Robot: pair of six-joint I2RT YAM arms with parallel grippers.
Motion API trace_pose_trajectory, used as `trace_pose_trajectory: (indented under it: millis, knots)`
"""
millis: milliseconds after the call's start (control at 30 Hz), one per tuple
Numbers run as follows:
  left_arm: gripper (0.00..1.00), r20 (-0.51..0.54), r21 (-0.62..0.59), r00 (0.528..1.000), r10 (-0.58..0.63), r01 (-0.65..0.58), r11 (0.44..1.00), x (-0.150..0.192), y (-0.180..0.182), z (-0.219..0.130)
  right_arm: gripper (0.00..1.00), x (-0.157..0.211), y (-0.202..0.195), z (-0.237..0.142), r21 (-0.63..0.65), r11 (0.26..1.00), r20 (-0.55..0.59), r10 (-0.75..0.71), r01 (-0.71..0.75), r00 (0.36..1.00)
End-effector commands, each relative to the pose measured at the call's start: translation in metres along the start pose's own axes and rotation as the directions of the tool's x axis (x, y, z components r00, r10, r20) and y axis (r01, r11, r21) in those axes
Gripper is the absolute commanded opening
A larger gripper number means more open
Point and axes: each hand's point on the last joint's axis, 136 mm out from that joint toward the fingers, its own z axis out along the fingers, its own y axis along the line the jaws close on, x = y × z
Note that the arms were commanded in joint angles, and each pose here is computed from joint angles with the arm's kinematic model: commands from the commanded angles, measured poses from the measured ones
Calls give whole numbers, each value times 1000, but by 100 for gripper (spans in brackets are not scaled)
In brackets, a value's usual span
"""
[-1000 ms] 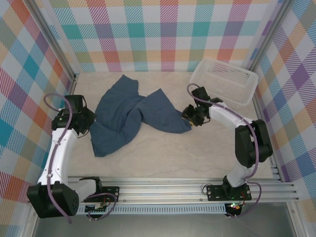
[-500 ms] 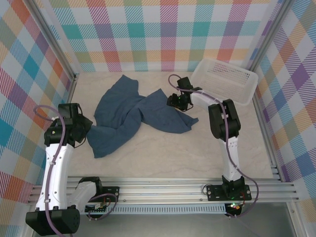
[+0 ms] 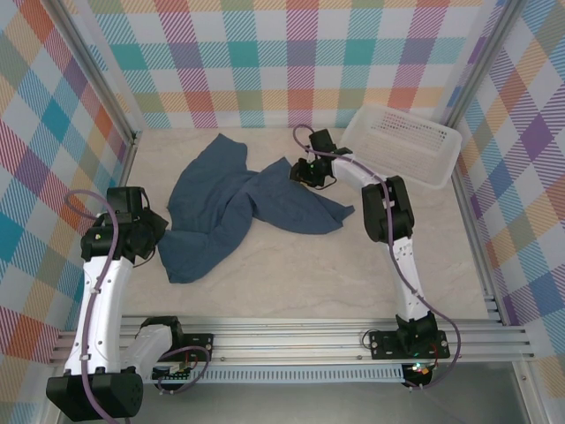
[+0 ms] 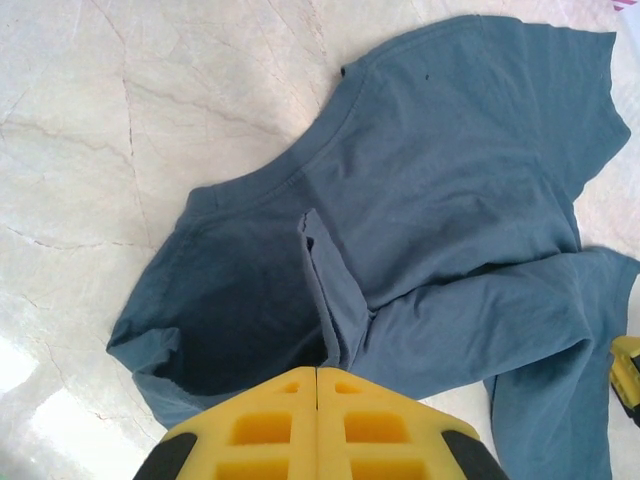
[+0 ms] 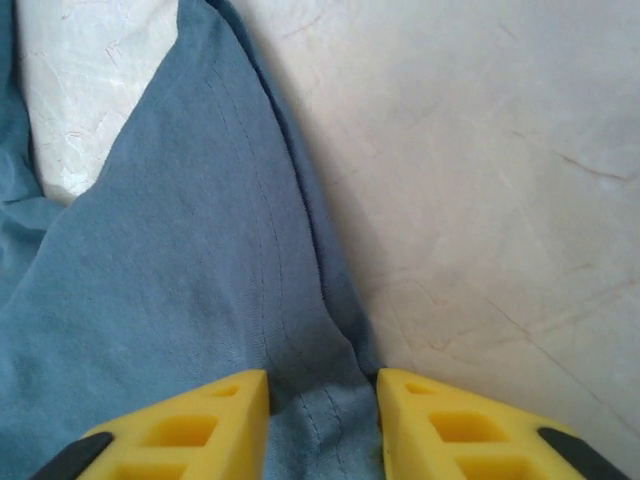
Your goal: Fold and stack the t-shirts
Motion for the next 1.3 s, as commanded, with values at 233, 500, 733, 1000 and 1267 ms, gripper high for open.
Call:
trace_pose_trajectory:
  millis: [233, 500, 733, 1000, 1267]
  knots:
    - [0, -11, 14, 1000, -8, 8, 1000, -1, -8, 7, 0, -7, 8, -7, 32, 999, 28, -17, 16, 999]
    - [0, -4, 38, 1000, -22, 22, 999, -18, -34, 25, 0, -79, 66, -93, -94, 992, 266, -51, 79, 962]
    - [0, 105, 97, 994, -22, 11, 995, -75, -91, 12, 0, -101, 122, -172, -242, 951, 356, -98, 194, 929]
    - [0, 258, 44, 963, -80, 71, 997, -93, -62, -46, 0, 37, 105, -251, -291, 941, 287, -87, 173, 954]
    - [0, 24, -28, 987, -161, 162, 986, 8, 17, 4, 25, 272, -72, -217, 91, 972, -67, 222, -215, 973]
